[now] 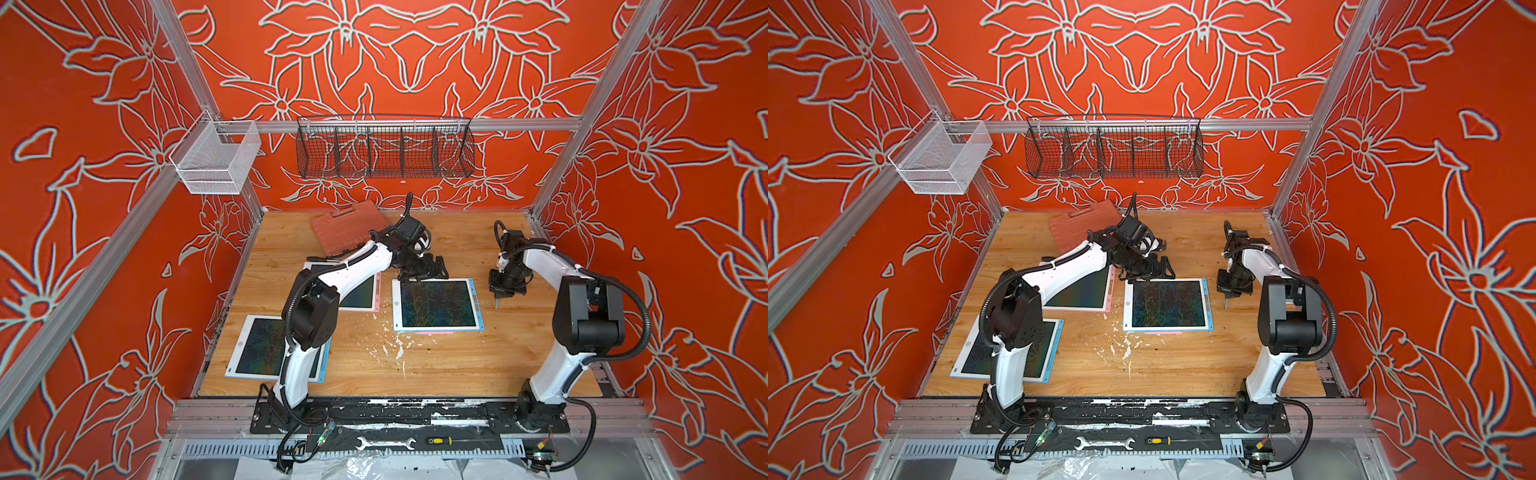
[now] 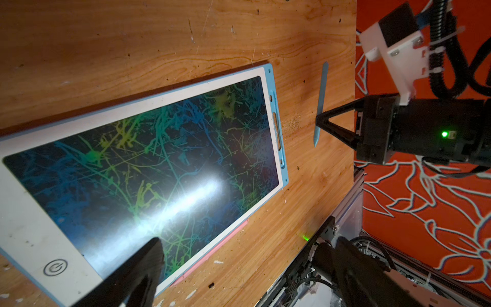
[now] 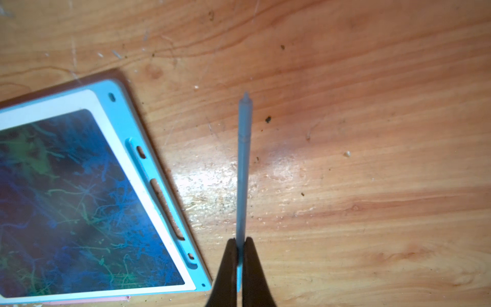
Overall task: Place the stylus back onto the writing tablet
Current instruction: Pick up the stylus from the center of the board, then place the stylus on the writing tablet.
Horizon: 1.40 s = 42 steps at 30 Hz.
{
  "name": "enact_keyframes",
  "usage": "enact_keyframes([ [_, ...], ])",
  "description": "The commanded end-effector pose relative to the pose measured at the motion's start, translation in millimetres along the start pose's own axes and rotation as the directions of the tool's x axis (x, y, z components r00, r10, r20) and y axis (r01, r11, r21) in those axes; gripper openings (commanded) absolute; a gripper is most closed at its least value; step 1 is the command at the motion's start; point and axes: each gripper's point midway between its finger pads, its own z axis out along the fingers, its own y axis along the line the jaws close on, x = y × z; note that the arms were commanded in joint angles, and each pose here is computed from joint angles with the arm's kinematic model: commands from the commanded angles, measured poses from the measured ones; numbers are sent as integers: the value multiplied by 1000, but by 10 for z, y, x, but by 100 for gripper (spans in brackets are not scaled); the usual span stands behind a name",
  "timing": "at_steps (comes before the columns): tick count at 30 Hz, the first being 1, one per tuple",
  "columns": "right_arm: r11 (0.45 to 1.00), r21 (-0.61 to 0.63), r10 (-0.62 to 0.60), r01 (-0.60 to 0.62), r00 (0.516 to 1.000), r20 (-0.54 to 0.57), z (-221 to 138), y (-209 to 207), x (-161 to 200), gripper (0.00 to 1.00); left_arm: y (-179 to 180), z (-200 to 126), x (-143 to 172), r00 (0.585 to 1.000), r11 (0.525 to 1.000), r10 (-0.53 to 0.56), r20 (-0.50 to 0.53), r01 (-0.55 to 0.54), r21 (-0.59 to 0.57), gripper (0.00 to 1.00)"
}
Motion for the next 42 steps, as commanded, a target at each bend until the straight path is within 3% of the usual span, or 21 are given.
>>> enact_keyframes([
  [1, 999, -32, -37, 37, 999, 26, -166, 88, 15, 0, -73, -121, -51, 999, 1000, -11, 31, 10, 17, 97],
  [42, 943, -233, -225, 237, 971, 78, -351, 913, 205, 0, 136, -91, 13, 996, 993, -85, 15, 86, -83, 97],
])
